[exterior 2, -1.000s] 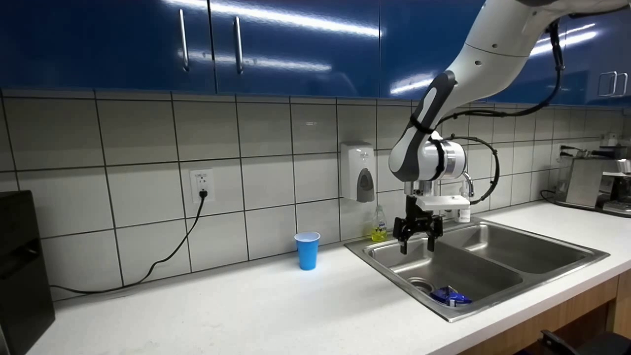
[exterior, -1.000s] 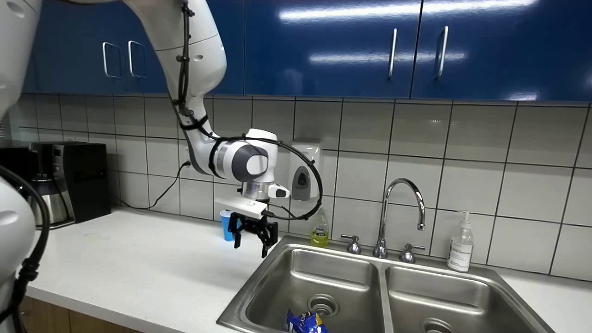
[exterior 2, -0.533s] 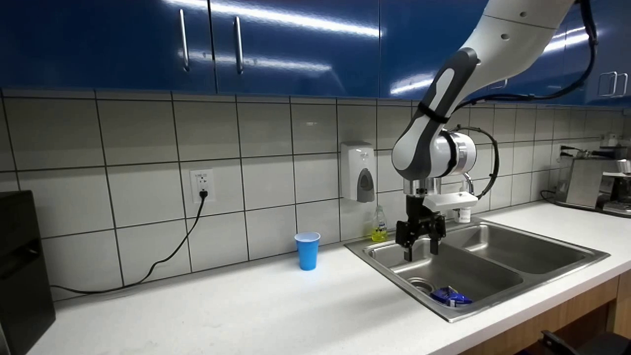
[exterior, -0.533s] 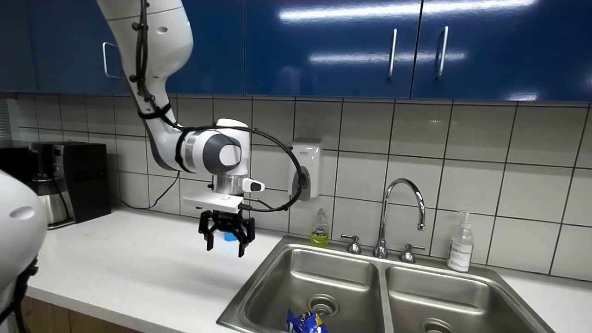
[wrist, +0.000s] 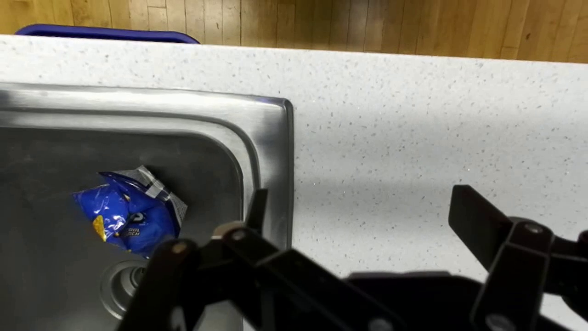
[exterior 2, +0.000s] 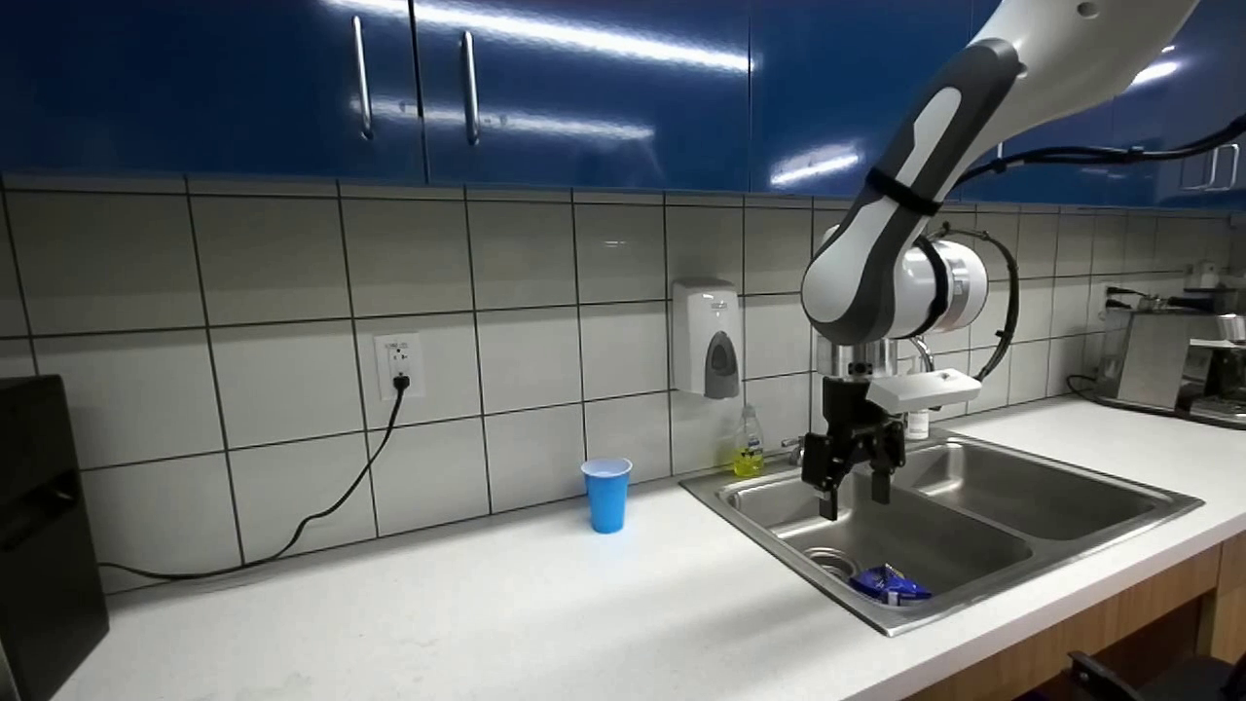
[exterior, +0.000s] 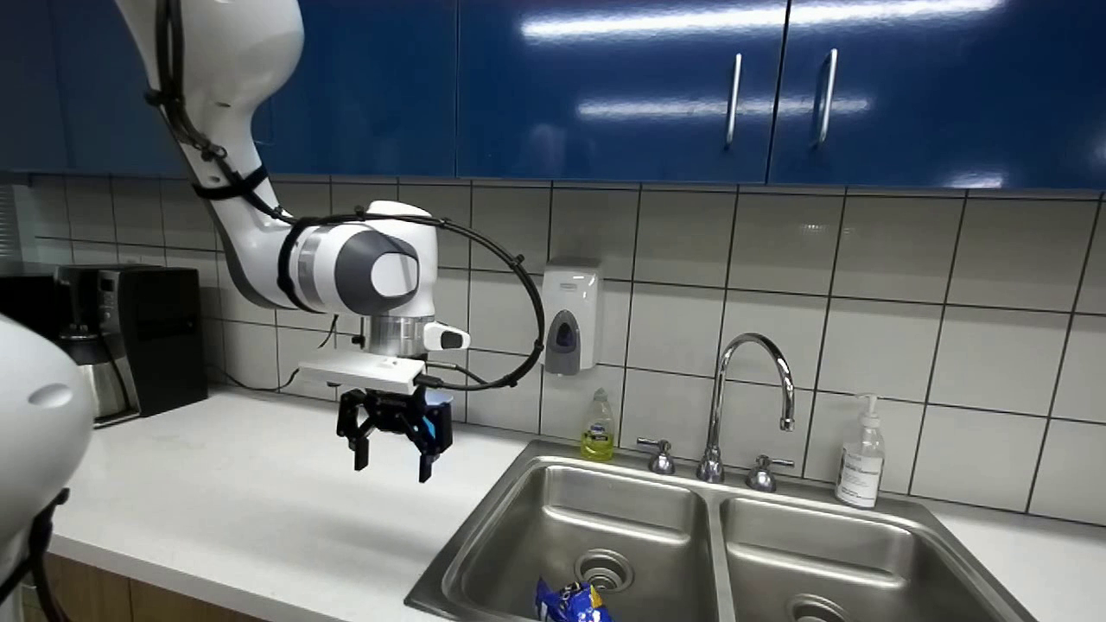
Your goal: Put the blue packet in the left sink
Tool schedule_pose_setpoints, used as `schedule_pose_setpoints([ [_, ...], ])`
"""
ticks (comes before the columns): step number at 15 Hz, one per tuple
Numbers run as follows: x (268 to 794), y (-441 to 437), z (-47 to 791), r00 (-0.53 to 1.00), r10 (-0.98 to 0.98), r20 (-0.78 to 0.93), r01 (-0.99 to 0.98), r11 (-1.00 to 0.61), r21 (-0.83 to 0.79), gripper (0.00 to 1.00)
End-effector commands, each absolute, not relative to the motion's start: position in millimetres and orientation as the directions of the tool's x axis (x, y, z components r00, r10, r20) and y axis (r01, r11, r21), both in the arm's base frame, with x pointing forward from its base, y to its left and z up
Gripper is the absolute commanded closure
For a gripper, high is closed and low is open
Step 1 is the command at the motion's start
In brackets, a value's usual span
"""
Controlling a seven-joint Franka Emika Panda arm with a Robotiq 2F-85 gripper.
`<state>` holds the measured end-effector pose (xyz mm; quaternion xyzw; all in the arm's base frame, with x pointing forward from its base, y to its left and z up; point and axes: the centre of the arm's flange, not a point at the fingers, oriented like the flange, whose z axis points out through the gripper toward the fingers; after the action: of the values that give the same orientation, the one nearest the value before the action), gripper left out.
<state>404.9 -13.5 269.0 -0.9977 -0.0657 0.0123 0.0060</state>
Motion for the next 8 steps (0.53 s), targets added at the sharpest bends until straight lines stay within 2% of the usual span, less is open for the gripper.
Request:
schedule_pose_setpoints([
  [1, 401.5, -13.1, 270.6, 0.991, 0.132, -0.021, 0.132, -0.991, -0.013, 0.00],
  [8, 396.6, -12.8, 273.2, 0.991, 0.132, -0.016, 0.132, -0.991, -0.013, 0.00],
])
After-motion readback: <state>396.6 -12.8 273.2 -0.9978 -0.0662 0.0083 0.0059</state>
